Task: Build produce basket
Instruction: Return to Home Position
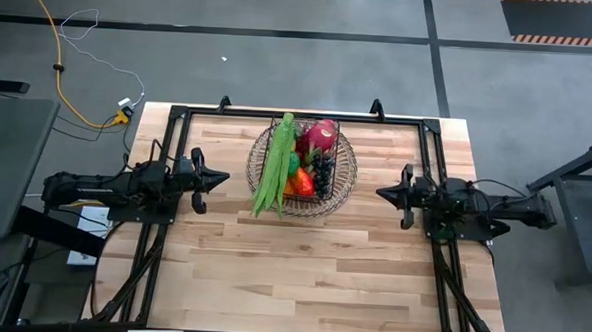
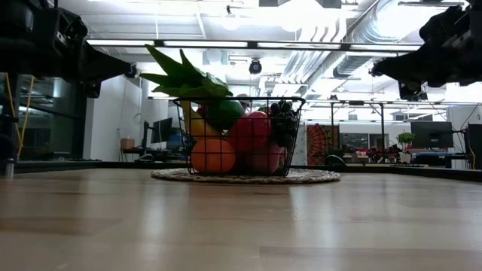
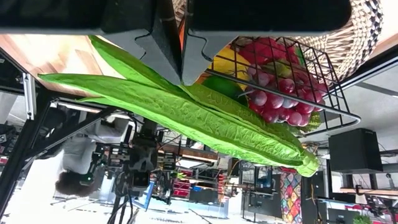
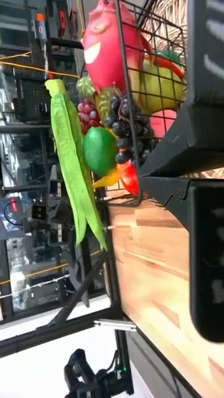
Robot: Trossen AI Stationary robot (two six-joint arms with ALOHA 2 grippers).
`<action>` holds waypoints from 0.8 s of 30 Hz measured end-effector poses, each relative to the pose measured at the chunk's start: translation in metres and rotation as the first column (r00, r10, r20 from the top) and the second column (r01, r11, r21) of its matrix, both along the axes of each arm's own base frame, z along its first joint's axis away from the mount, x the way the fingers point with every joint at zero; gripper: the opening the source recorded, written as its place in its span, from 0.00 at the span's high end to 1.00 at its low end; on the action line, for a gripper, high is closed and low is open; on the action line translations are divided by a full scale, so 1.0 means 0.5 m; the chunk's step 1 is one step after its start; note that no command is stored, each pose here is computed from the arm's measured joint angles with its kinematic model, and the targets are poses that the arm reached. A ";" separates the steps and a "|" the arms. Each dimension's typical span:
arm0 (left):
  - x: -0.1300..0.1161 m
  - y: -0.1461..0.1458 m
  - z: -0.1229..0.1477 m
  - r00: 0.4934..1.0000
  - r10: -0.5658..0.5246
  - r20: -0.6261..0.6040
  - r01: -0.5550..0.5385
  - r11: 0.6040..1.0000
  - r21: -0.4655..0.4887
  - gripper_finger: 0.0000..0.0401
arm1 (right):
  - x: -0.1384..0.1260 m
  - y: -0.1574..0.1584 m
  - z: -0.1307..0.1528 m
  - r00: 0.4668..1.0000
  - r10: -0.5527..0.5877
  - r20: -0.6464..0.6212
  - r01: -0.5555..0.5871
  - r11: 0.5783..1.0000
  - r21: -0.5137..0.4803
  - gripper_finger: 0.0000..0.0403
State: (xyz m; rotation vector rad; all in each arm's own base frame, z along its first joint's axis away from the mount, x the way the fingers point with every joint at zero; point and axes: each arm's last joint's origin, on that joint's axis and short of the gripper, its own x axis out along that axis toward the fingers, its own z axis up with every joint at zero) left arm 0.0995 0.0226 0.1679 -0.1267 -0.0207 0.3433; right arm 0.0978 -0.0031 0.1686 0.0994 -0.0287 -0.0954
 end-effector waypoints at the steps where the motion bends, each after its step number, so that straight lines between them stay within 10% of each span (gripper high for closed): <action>1: 0.000 0.000 0.000 1.000 0.000 0.000 0.000 1.000 0.000 0.99 | 0.000 0.000 0.000 1.000 0.000 -0.003 0.000 1.000 -0.002 1.00; 24: 0.000 0.000 0.000 1.000 0.000 0.000 0.000 1.000 0.000 0.99 | -0.002 0.000 0.002 1.000 0.004 0.023 -0.006 0.996 0.084 1.00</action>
